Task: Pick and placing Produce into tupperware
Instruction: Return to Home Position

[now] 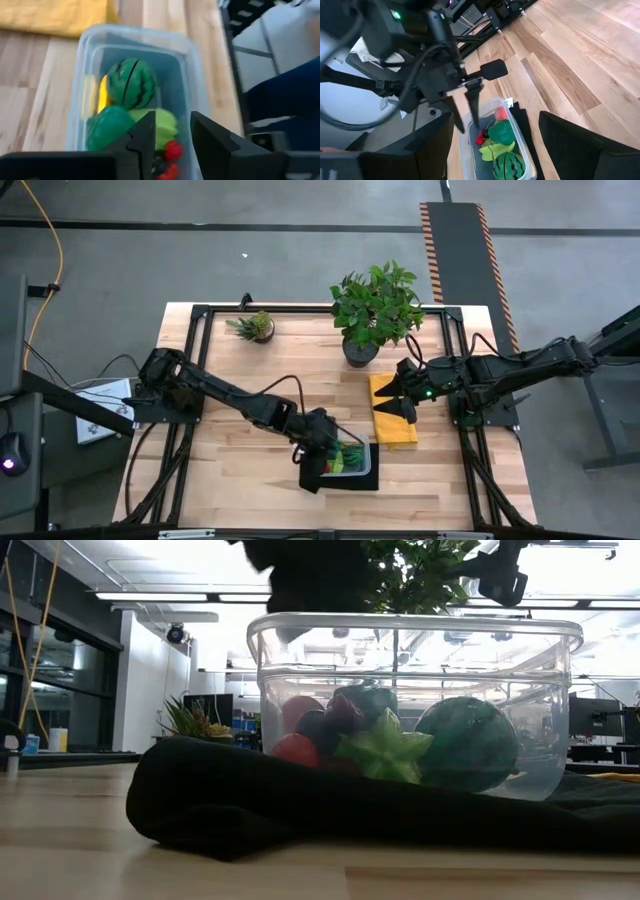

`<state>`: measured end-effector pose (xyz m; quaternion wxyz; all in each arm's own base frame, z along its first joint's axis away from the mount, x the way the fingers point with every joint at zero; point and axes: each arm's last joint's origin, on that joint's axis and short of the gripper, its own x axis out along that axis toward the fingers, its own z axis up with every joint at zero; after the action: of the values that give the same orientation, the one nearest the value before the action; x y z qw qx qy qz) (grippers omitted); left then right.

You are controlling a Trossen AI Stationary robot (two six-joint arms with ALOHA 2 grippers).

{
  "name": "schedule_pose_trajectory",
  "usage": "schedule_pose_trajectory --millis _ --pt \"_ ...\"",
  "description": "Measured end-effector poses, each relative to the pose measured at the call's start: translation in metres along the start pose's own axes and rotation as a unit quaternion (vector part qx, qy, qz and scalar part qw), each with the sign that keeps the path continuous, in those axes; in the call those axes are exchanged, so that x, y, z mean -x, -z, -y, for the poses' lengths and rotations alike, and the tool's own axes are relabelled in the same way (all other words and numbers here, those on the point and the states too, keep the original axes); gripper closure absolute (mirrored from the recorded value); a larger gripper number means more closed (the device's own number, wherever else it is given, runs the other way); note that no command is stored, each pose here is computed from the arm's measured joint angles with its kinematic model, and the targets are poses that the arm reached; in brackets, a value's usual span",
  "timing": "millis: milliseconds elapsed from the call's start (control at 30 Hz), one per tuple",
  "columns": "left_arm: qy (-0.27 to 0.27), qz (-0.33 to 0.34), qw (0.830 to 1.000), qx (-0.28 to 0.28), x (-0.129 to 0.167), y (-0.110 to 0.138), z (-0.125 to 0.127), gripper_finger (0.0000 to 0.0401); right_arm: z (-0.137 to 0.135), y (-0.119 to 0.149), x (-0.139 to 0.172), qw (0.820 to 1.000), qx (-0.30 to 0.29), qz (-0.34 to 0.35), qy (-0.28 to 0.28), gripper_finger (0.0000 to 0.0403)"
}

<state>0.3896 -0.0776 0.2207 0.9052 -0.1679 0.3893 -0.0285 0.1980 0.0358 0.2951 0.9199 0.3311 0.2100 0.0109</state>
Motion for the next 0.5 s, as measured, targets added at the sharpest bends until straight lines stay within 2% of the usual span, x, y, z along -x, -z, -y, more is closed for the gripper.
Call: schedule_pose_trajectory --millis 100,267,400,500 --pt "0.019 -0.012 1.000 0.013 0.011 -0.020 -0.004 0.0300 0.000 0.000 0.000 1.000 -0.002 0.001 -0.001 0.0121" --pt "0.018 -0.037 0.999 0.030 0.046 -0.062 -0.013 0.0320 -0.005 -0.005 0.003 0.999 -0.003 0.026 -0.025 0.0121" --pt "0.069 0.005 0.998 -0.005 0.081 -0.103 -0.016 0.0348 -0.012 -0.017 0.022 0.994 0.007 0.087 -0.072 0.0121" --pt "0.075 0.044 0.996 -0.023 0.112 -0.129 -0.022 0.0379 -0.013 -0.023 0.045 0.988 0.010 0.123 -0.089 0.0123"
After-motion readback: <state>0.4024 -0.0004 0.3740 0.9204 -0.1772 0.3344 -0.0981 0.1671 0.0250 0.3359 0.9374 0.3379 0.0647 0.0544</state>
